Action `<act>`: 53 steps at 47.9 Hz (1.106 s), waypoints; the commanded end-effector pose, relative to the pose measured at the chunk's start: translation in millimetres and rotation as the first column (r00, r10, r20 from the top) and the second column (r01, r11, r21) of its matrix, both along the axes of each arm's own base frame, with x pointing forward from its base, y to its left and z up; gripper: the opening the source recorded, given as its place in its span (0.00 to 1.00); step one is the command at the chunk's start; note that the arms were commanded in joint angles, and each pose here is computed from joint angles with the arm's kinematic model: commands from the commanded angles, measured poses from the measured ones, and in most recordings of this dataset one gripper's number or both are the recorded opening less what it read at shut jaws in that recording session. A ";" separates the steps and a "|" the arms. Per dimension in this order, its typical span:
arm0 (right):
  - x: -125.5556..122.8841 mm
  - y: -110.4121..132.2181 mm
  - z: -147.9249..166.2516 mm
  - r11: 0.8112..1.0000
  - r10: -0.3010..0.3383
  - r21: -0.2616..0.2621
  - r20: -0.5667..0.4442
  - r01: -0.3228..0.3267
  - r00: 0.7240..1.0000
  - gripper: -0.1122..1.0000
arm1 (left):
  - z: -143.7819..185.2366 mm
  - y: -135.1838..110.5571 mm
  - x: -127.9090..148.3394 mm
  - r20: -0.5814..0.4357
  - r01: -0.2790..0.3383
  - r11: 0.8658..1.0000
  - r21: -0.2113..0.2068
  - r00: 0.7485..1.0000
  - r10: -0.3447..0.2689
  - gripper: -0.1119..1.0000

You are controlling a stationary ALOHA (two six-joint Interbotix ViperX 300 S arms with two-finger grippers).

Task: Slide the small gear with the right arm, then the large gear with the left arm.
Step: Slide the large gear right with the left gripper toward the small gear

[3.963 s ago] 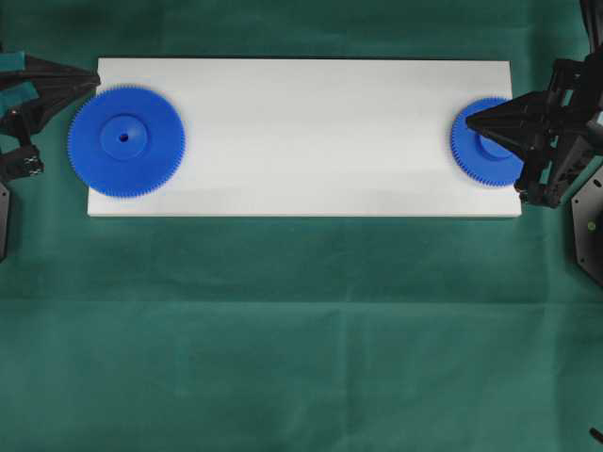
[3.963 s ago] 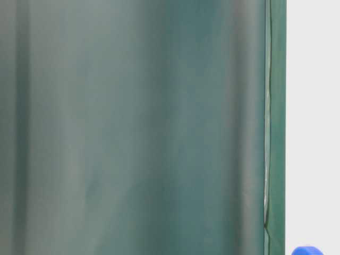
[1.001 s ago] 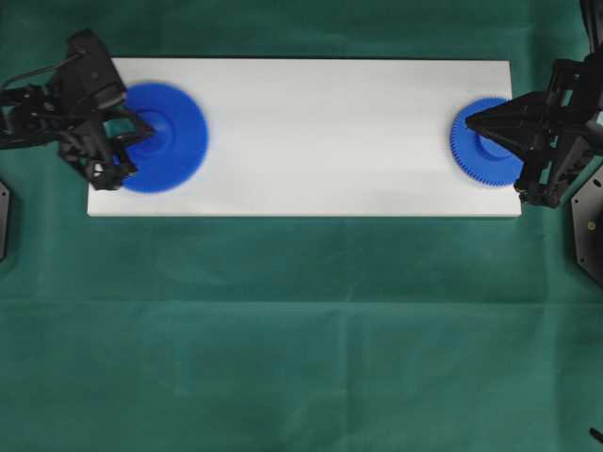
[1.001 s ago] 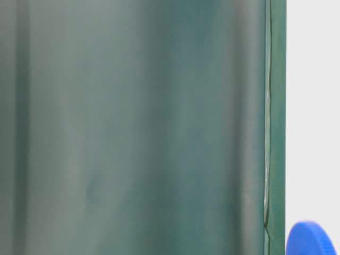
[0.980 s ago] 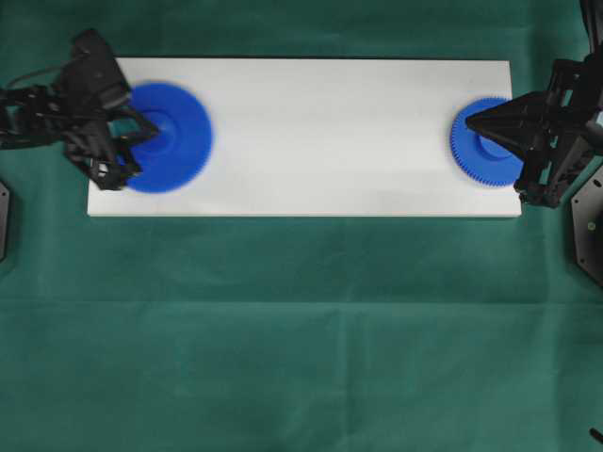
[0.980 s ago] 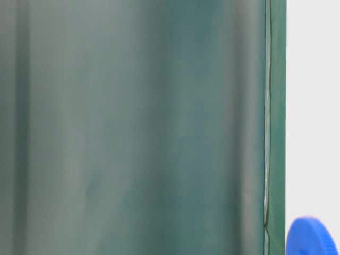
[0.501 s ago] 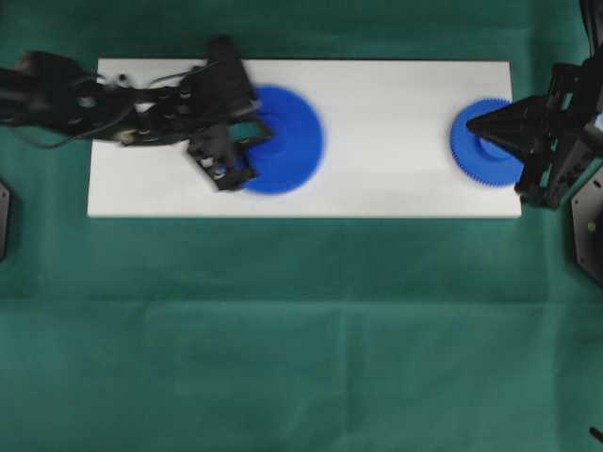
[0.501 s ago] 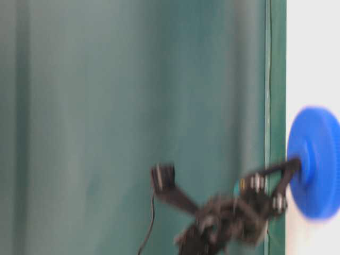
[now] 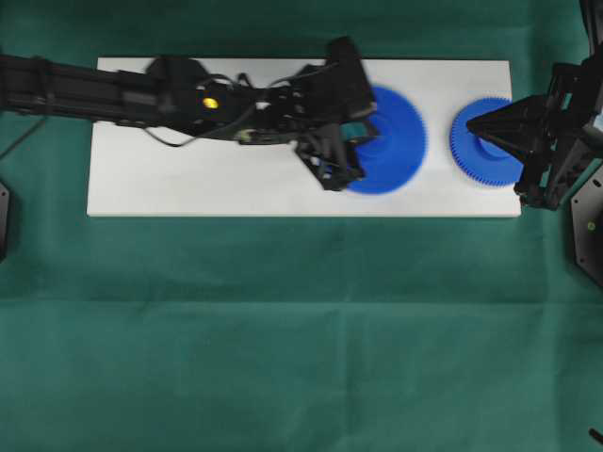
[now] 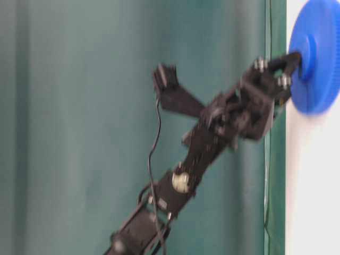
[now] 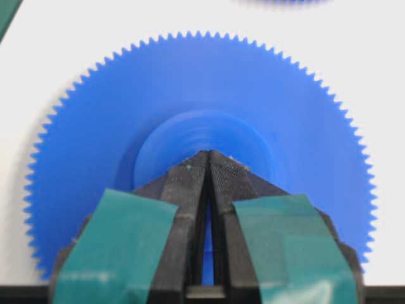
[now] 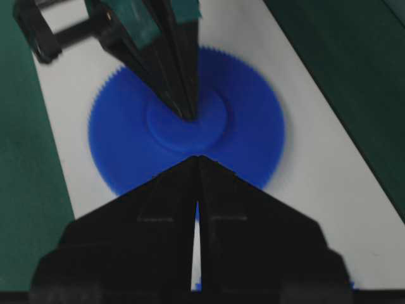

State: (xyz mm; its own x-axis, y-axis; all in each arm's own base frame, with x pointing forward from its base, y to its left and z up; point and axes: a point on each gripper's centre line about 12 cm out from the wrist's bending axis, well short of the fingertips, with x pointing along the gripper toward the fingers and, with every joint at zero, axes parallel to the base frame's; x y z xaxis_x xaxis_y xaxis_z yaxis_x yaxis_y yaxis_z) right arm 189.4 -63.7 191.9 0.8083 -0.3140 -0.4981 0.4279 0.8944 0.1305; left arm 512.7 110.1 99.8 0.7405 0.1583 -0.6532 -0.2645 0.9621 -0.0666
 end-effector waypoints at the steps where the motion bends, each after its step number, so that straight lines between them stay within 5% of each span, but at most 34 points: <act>1: 1.3 0.2 2.3 1.000 0.007 -0.004 0.009 -0.007 1.000 0.55 | -7.1 -6.3 14.4 -0.042 0.018 1.000 -0.008 0.999 -0.019 0.10; 16: -0.8 0.8 -1.1 1.000 0.007 -0.002 0.002 -0.007 1.000 0.55 | -5.5 -10.6 37.5 -0.064 0.057 0.998 0.010 0.996 -0.056 0.10; 53: -1.3 1.0 -2.3 1.000 0.006 0.000 -0.001 -0.006 1.000 0.55 | -5.6 -12.0 29.5 -0.079 0.059 0.998 0.009 0.995 -0.058 0.10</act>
